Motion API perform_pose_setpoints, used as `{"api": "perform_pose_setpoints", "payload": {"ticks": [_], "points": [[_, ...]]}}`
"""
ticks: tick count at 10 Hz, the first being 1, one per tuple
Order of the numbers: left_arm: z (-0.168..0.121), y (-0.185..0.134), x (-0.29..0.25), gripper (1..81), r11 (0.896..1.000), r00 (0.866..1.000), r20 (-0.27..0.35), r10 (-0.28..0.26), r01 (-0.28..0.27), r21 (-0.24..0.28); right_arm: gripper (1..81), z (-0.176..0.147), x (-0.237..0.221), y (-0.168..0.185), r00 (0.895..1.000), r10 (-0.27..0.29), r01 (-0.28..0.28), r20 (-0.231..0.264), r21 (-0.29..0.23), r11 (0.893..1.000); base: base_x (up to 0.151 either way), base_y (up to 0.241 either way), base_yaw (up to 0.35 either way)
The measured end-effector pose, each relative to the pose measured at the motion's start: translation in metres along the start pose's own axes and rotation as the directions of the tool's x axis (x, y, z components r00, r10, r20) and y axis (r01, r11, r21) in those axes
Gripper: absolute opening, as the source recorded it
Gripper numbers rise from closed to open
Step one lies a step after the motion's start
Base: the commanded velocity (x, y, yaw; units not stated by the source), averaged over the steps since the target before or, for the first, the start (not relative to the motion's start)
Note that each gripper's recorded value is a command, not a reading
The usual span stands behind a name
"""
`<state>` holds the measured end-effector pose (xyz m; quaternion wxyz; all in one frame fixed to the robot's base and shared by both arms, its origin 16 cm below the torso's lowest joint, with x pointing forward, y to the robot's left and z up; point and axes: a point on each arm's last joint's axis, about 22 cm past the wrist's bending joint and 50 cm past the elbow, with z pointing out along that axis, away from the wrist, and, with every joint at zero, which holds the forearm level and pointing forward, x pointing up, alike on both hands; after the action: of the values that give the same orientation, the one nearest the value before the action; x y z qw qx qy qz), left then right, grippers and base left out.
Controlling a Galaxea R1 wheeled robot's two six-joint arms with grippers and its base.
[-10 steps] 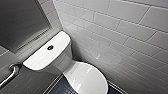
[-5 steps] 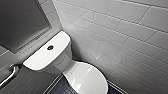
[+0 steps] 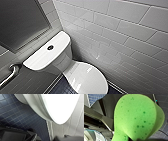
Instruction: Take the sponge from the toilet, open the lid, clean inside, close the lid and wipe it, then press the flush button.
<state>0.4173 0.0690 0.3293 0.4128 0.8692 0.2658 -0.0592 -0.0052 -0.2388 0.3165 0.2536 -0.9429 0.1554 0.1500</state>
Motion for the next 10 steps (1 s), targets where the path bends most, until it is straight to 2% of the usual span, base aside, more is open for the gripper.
{"api": "perform_pose_setpoints", "payload": {"ticks": [3, 6, 8, 9, 10], "points": [[0.016, 0.025, -0.003, 81.1, 0.999, 1.0, 0.005, 0.015, -0.014, -0.04, 1.0, 0.002, -0.001, -0.003, 1.0, 0.005, -0.005, 0.0, 0.003, 1.0, 0.0, 0.0, 0.0], [0.033, 0.02, 0.001, 81.1, 1.0, 1.0, -0.012, 0.013, -0.013, -0.02, 1.0, 0.002, -0.001, -0.001, 1.0, 0.004, -0.004, 0.001, 0.0, 1.0, 0.0, 0.0, 0.0], [0.04, 0.021, 0.012, 81.1, 1.0, 0.998, -0.052, 0.017, -0.018, -0.022, 1.0, 0.001, -0.001, -0.001, 1.0, 0.004, -0.004, 0.001, 0.0, 1.0, 0.0, 0.0, 0.0], [0.043, 0.025, 0.019, 81.1, 0.999, 0.998, -0.064, 0.027, -0.029, -0.026, 1.0, 0.001, -0.001, -0.001, 1.0, 0.004, -0.004, 0.001, 0.0, 1.0, 0.0, 0.0, 0.0], [0.045, 0.032, 0.024, 81.1, 0.997, 0.996, -0.07, 0.06, -0.063, -0.033, 1.0, 0.002, -0.001, -0.001, 1.0, 0.004, -0.004, 0.001, 0.0, 1.0, 0.0, 0.0, 0.0]]}}
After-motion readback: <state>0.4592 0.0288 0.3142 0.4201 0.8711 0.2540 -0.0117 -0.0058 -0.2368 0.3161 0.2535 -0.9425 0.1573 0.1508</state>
